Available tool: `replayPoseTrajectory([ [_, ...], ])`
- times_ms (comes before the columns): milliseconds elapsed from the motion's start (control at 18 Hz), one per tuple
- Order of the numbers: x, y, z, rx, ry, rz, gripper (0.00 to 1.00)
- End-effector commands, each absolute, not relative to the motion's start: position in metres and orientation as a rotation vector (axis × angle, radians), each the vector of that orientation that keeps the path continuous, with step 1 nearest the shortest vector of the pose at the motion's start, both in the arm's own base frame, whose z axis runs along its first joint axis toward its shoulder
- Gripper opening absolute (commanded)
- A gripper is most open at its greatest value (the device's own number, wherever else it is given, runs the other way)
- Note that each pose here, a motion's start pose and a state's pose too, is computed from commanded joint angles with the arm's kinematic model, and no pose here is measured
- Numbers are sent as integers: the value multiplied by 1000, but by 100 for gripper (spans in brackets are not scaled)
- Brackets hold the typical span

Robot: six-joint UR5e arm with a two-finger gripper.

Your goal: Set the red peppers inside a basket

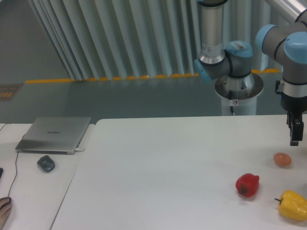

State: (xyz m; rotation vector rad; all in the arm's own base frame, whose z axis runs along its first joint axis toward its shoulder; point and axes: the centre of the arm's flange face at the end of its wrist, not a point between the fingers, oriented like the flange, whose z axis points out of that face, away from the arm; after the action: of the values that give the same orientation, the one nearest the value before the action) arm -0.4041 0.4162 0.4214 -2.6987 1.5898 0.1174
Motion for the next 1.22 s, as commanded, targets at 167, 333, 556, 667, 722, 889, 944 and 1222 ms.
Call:
replayPoseTrajectory([
  [167,-405,415,421,-2701,1589,115,100],
  [333,-403,415,425,-2705,1593,125,100],
  [556,-400,414,421,-2699,1596,113,100],
  [667,-397,414,416,-2692,1587,107,100],
  [722,-396,414,415,-2693,1579,107,100],
  [889,-383,426,414,-2674,1620,102,100],
  [944,-377,432,413,-2671,1640,101,100],
  [1222,-358,455,400,-2930,1053,56,100],
])
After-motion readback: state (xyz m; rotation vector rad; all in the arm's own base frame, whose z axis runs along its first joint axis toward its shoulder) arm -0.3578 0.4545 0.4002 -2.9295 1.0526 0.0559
